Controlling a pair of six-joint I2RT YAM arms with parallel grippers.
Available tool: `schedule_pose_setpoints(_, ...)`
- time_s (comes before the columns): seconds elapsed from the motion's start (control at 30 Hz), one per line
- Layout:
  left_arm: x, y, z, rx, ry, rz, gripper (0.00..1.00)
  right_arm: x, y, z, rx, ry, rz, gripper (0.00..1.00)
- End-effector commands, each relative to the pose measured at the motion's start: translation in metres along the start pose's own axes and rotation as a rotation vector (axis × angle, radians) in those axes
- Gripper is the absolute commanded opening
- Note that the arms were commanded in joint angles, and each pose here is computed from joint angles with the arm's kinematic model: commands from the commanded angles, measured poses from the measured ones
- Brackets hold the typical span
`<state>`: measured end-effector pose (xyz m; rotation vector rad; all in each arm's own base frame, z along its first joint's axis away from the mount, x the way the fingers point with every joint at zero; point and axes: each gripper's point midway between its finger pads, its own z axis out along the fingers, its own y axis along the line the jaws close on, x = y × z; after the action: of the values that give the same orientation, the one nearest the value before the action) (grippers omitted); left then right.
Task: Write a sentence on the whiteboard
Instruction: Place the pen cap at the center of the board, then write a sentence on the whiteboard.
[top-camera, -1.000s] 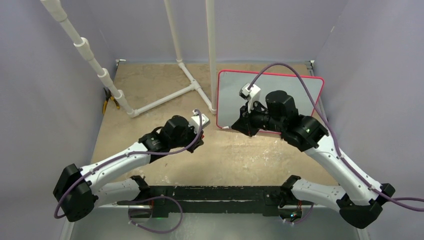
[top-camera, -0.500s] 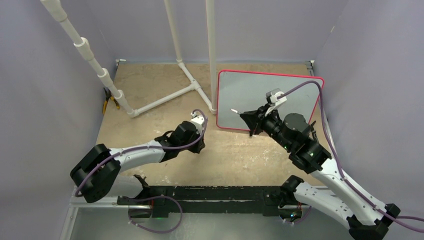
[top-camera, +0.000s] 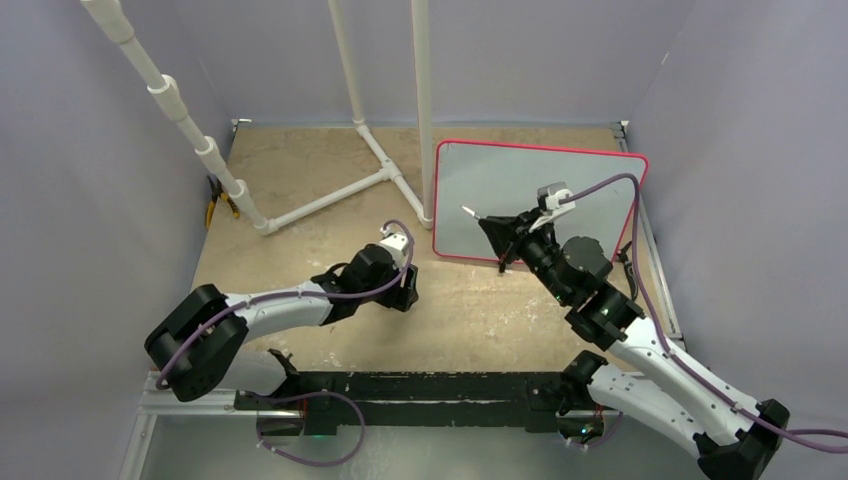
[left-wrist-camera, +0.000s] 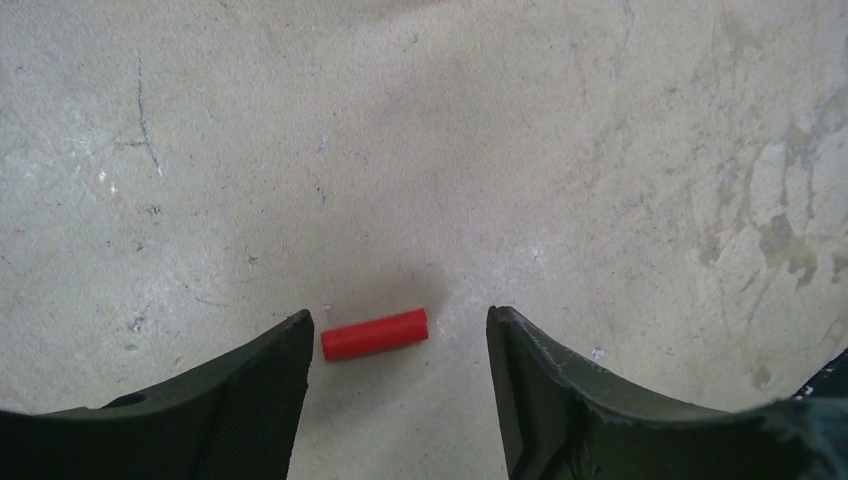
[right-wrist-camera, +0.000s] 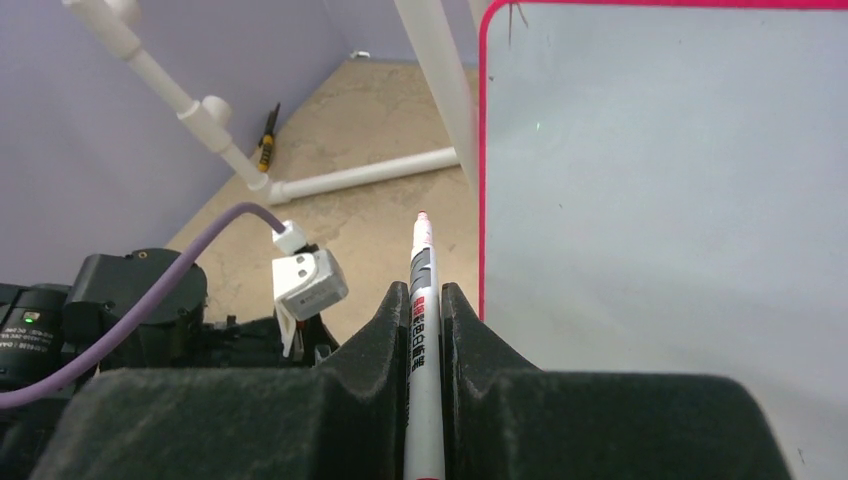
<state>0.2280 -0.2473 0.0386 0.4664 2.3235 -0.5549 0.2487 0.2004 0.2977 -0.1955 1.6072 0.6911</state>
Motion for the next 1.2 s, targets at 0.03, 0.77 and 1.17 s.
schedule_pose_setpoints(0.03, -0.065, -0.025, -0.017, 0.139, -0.133, -0.056, 0.65, -0.033, 0.003, 0.004, 0.0, -0.156, 0.039, 0.0)
schedule_pose_setpoints(0.77, -0.159, -0.025, 0.008, 0.344, -0.201, 0.013, 0.53, -0.034, -0.018, 0.06, 0.143, -0.233, 0.015, 0.0)
schedule_pose_setpoints(1.17, -0.155, -0.016, 0.042, 0.328, -0.21, -0.003, 0.42, -0.043, -0.012, 0.077, 0.127, -0.274, 0.003, 0.0)
